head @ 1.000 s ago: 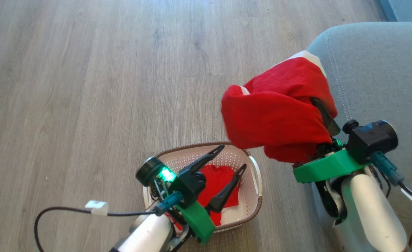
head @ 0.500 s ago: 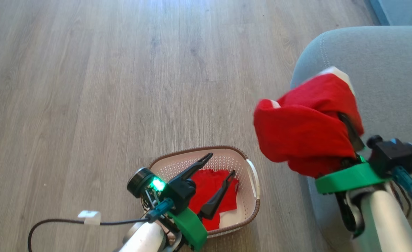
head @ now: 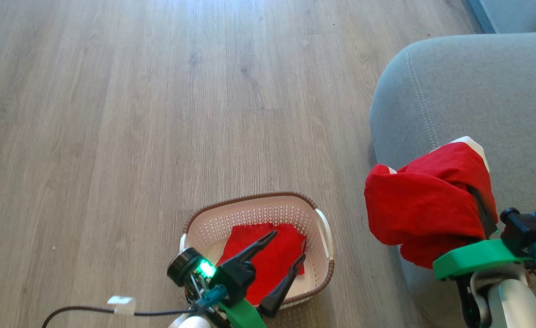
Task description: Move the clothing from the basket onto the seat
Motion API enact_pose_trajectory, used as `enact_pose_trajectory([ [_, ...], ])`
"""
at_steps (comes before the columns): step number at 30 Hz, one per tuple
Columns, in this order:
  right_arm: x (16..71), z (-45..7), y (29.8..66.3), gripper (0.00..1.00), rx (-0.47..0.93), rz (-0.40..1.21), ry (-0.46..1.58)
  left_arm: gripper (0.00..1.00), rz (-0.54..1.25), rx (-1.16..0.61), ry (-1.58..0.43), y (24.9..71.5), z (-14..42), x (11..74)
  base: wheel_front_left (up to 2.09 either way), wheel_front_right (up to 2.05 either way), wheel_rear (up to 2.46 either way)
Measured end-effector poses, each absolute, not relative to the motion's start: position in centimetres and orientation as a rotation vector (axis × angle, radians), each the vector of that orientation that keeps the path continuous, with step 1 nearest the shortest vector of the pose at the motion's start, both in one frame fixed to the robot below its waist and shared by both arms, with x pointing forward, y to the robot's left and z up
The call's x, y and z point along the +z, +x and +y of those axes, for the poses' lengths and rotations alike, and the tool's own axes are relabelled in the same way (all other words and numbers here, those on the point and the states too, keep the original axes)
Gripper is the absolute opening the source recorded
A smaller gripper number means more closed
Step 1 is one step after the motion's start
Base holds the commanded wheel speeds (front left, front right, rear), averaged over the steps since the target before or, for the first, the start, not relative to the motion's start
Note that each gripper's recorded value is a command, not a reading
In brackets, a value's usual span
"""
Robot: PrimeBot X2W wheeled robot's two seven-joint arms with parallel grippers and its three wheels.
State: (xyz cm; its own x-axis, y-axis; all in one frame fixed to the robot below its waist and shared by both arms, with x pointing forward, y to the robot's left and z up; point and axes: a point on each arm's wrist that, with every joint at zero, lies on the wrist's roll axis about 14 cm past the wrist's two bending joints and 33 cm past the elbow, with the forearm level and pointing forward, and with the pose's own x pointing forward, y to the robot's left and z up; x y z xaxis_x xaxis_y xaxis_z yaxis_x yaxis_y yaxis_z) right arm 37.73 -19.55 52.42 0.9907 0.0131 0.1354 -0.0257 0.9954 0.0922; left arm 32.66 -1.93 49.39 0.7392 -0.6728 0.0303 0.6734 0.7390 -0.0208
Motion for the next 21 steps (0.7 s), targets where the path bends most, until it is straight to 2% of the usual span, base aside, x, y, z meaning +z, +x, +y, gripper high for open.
enact_pose_trajectory([
  [21,53.3,-21.8,37.2,0.0,-0.046,-0.163,0.088,1.0,-0.001,-0.788,-0.038,32.7,-3.4,48.8,0.0,0.0,0.0],
])
